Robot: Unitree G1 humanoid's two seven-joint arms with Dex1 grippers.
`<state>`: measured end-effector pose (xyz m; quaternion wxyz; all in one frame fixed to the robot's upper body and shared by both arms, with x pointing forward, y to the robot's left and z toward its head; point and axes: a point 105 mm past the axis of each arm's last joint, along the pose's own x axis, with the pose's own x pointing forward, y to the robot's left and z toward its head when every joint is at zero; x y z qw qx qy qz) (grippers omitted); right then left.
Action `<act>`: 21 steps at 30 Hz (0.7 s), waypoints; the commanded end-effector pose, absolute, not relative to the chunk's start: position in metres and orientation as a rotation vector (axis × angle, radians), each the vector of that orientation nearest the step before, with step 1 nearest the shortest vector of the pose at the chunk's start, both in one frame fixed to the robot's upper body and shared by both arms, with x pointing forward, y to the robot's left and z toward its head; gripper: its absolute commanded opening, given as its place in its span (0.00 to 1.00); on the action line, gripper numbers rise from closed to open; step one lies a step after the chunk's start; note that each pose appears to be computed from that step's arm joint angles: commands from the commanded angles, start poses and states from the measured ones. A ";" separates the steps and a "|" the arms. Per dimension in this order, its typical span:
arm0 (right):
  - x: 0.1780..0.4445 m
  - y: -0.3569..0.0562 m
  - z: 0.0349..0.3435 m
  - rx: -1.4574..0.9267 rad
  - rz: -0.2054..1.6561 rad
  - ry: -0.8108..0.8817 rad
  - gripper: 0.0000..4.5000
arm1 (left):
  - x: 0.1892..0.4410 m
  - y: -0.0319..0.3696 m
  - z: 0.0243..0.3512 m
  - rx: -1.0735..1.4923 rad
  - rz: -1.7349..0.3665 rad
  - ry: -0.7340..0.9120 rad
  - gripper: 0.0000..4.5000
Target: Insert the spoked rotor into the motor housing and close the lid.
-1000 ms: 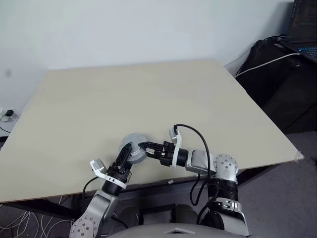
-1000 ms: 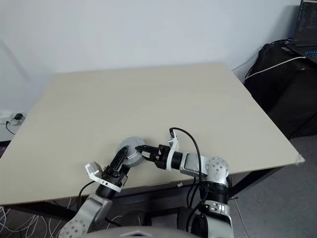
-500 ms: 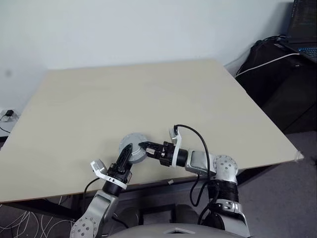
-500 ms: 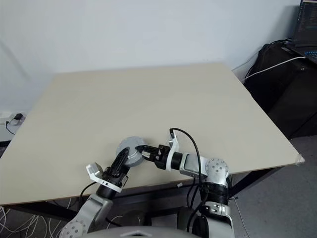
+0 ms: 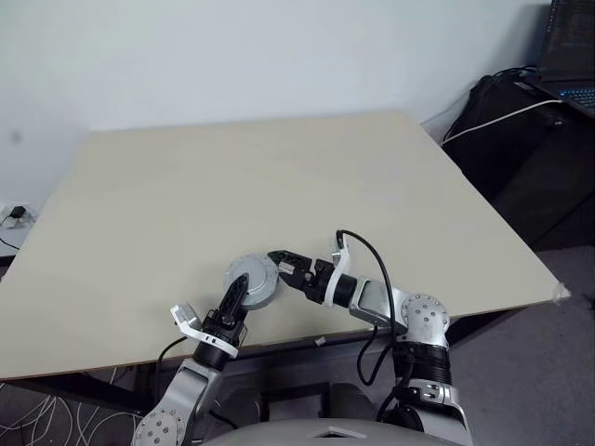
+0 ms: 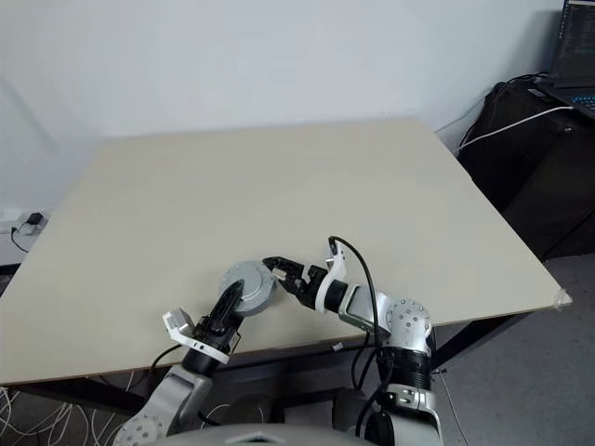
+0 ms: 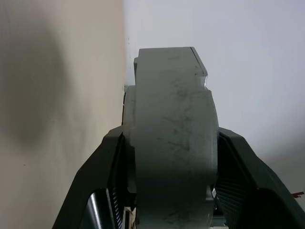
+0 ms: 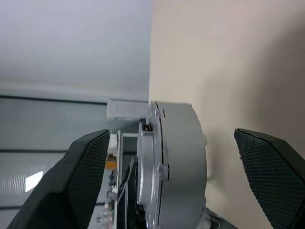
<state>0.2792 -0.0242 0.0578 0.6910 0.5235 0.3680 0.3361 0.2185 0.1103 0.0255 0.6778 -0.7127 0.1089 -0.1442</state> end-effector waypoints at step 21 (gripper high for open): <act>0.275 -0.037 0.068 0.174 0.793 0.269 1.00 | 0.322 0.187 0.038 -1.450 0.120 -0.102 0.47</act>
